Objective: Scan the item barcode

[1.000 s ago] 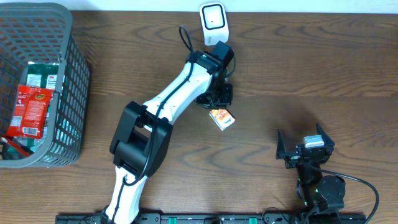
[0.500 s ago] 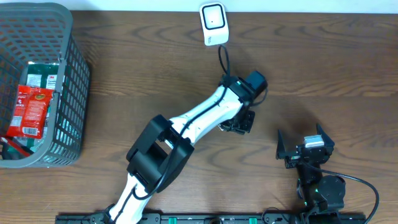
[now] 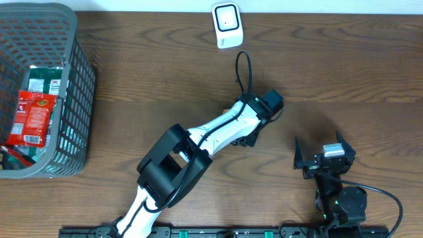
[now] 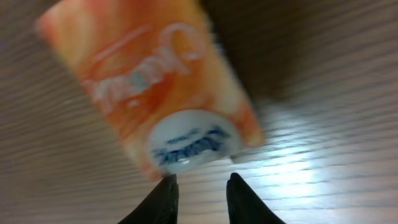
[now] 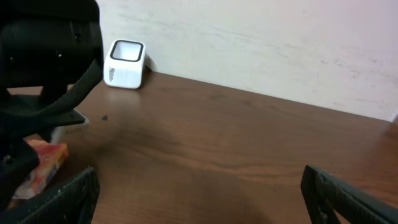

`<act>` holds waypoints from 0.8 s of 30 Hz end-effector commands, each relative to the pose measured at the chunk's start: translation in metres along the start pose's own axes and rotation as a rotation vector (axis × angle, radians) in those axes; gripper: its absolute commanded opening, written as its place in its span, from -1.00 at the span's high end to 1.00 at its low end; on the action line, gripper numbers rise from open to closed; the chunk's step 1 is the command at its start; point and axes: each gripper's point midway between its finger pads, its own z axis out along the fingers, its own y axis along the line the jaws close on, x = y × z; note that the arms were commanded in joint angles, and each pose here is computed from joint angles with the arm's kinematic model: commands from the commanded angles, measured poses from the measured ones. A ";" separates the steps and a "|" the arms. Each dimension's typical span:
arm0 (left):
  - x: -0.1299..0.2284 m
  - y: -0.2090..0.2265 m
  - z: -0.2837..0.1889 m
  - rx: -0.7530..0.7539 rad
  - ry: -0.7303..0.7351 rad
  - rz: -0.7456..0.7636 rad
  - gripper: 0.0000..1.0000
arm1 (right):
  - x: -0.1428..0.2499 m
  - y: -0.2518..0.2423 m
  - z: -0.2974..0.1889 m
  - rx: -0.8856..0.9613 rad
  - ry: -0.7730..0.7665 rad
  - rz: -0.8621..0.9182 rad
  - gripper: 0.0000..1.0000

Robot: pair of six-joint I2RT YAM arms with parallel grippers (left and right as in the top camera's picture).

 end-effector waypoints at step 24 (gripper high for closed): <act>-0.057 -0.003 -0.076 0.131 -0.307 -0.201 0.14 | 0.000 0.002 0.000 -0.008 -0.001 -0.014 -0.98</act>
